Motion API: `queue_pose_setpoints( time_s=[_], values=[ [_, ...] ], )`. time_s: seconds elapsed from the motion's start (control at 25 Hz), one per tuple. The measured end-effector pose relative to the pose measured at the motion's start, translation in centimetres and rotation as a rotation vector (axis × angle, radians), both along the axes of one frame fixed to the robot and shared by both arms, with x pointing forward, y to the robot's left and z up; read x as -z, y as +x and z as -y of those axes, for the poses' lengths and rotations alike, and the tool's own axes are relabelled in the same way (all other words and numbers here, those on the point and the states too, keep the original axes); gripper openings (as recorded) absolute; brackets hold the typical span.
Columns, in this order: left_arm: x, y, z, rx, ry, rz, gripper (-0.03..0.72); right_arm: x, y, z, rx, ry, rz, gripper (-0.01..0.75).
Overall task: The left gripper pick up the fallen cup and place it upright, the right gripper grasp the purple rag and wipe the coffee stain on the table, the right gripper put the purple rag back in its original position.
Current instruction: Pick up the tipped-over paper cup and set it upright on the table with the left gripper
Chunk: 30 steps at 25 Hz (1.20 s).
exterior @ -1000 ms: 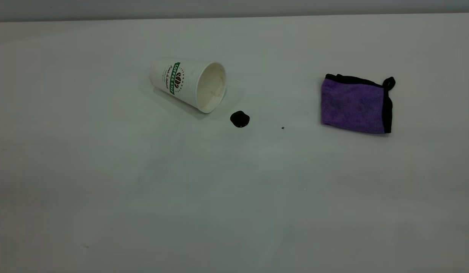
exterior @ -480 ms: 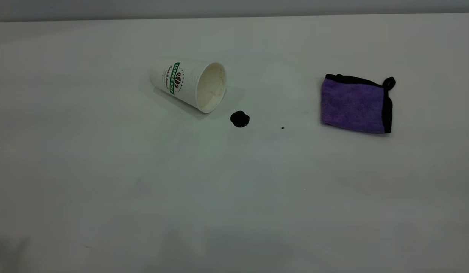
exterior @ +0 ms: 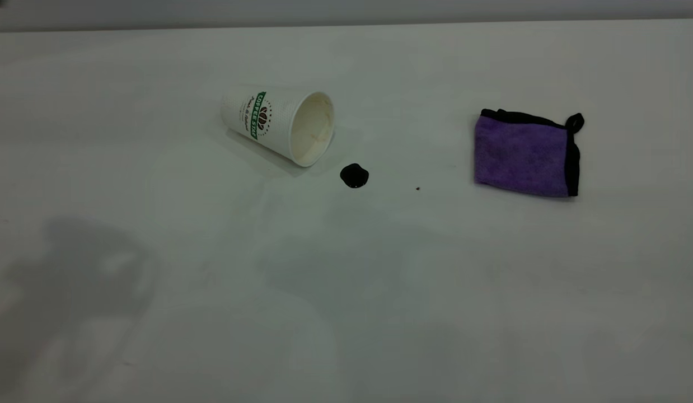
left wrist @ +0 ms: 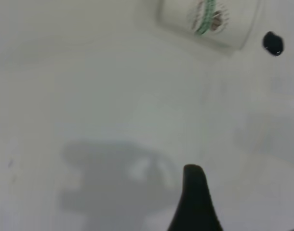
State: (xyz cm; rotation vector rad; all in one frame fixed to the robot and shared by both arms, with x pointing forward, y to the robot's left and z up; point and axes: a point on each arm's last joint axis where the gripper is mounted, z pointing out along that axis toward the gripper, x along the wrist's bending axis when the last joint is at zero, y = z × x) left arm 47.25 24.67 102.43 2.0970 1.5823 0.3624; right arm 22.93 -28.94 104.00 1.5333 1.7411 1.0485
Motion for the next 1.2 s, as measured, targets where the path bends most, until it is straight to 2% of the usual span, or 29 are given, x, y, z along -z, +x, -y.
queue_pose_setpoints(
  time_s=[0.24,0.44,0.6,1.0,1.2],
  values=[
    [3.4,3.2,3.7,0.102,0.046,-0.033,0.591,0.0,0.0,0.0,0.000,0.000,0.000,0.239],
    [7.0,5.3,7.2,0.188,0.165,-0.110,0.591,0.0,0.0,0.0,0.000,0.000,0.000,0.239],
    [9.2,7.5,10.7,0.210,0.257,-0.117,0.591,0.0,0.0,0.0,0.000,0.000,0.000,0.239],
    [13.8,13.0,18.9,0.140,0.458,0.093,0.591,0.0,0.0,0.0,0.000,0.000,0.000,0.239],
    [16.2,13.4,21.0,0.106,0.527,0.152,0.591,0.0,0.0,0.0,0.000,0.000,0.000,0.239]
  ],
)
